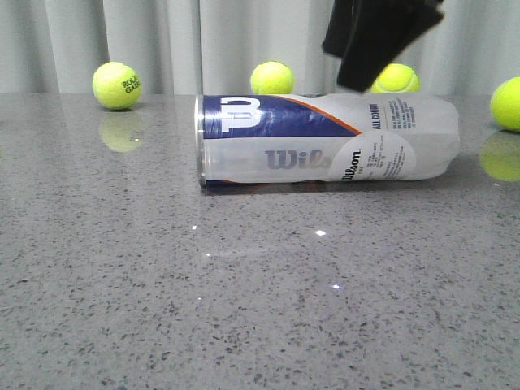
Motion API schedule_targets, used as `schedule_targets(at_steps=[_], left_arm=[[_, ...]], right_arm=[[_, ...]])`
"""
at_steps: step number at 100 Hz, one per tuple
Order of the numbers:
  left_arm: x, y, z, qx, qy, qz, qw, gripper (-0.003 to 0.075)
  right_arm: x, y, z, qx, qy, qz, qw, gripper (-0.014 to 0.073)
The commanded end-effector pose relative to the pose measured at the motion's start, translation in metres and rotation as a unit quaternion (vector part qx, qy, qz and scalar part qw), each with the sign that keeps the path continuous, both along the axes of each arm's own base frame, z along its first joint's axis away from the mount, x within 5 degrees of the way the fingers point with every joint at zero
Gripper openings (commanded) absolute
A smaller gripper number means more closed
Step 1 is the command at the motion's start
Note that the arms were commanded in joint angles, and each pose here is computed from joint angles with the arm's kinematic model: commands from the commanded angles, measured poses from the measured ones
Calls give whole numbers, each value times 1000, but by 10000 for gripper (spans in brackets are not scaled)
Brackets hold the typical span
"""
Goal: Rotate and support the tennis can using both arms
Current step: 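Rotate the can with the right gripper to lie across the table, then release the can and raise the right gripper away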
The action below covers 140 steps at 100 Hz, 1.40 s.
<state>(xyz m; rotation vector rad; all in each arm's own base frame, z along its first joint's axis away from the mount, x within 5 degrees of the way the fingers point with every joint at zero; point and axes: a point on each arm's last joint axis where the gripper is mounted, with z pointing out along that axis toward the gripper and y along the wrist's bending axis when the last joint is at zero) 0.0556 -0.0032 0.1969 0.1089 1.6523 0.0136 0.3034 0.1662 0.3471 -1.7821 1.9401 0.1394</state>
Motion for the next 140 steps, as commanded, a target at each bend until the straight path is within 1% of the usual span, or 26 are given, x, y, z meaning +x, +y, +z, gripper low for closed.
schedule_targets(at_steps=[1,3,4,8,15,16,26,31,36,43,48,50,53,55,60,65,71,82,97,103,108,110,115,117,123,140], left_arm=[[0,0,-5,-11,-37,3,999,-18],[0,0,-5,-11,-37,3,999,-18],[0,0,-5,-11,-37,3,999,-18],[0,0,-5,-11,-37,3,999,-18],[0,0,-5,-11,-37,3,999,-18],[0,0,-5,-11,-37,3,999,-18],[0,0,-5,-11,-37,3,999,-18],[0,0,-5,-11,-37,3,999,-18],[0,0,-5,-11,-37,3,999,-18],[0,0,-5,-11,-37,3,999,-18],[0,0,-5,-11,-37,3,999,-18],[0,0,-5,-11,-37,3,999,-18],[0,0,-5,-11,-37,3,999,-18],[0,0,-5,-11,-37,3,999,-18],[0,0,-5,-11,-37,3,999,-18],[0,0,-5,-11,-37,3,999,-18],[0,1,-5,8,-40,4,999,-18],[0,1,-5,8,-40,4,999,-18],[0,1,-3,8,-47,4,999,-18],[0,1,-2,7,-55,4,998,-18],[0,1,0,7,-64,4,998,-18],[0,1,0,7,-68,4,998,-18],[0,1,2,6,-74,4,997,-18],[0,1,2,6,-77,4,997,-18],[0,1,2,6,-78,4,997,-18],[0,1,2,6,-78,4,997,-18]], right_arm=[[-15,-6,37,46,-35,-39,998,273],[-16,-7,38,51,-32,-48,997,232],[-17,-7,39,53,-30,-53,997,192],[-19,-8,42,60,-29,-63,996,78],[-22,-9,46,68,-26,-77,994,-73],[-22,-9,46,69,-25,-80,994,-76],[-26,-11,50,84,-12,-107,991,-59],[-28,-11,52,105,8,-148,983,-59],[-28,-12,53,127,35,-199,971,-59],[-29,-12,54,156,75,-273,946,-59],[-29,-12,53,180,111,-334,919,-59],[-29,-12,53,184,120,-347,912,-59],[-30,-12,53,194,137,-376,896,-59],[-30,-12,52,198,144,-389,888,-59],[-30,-12,53,206,153,-406,877,-59],[-29,-12,53,213,152,-411,873,-59],[-29,-12,55,224,144,-411,872,-59],[-36,-17,56,252,121,-412,867,-59],[-59,-31,56,311,62,-404,858,-59],[-71,-38,50,326,39,-399,856,-59],[-82,-45,49,348,12,-393,851,-59],[-85,-47,44,348,9,-393,851,-59],[-97,-54,41,369,-14,-391,843,-59],[-100,-56,36,370,-15,-393,842,-59],[-112,-64,30,394,-39,-392,831,-59],[-145,-85,-1,437,-88,-393,804,-59]])
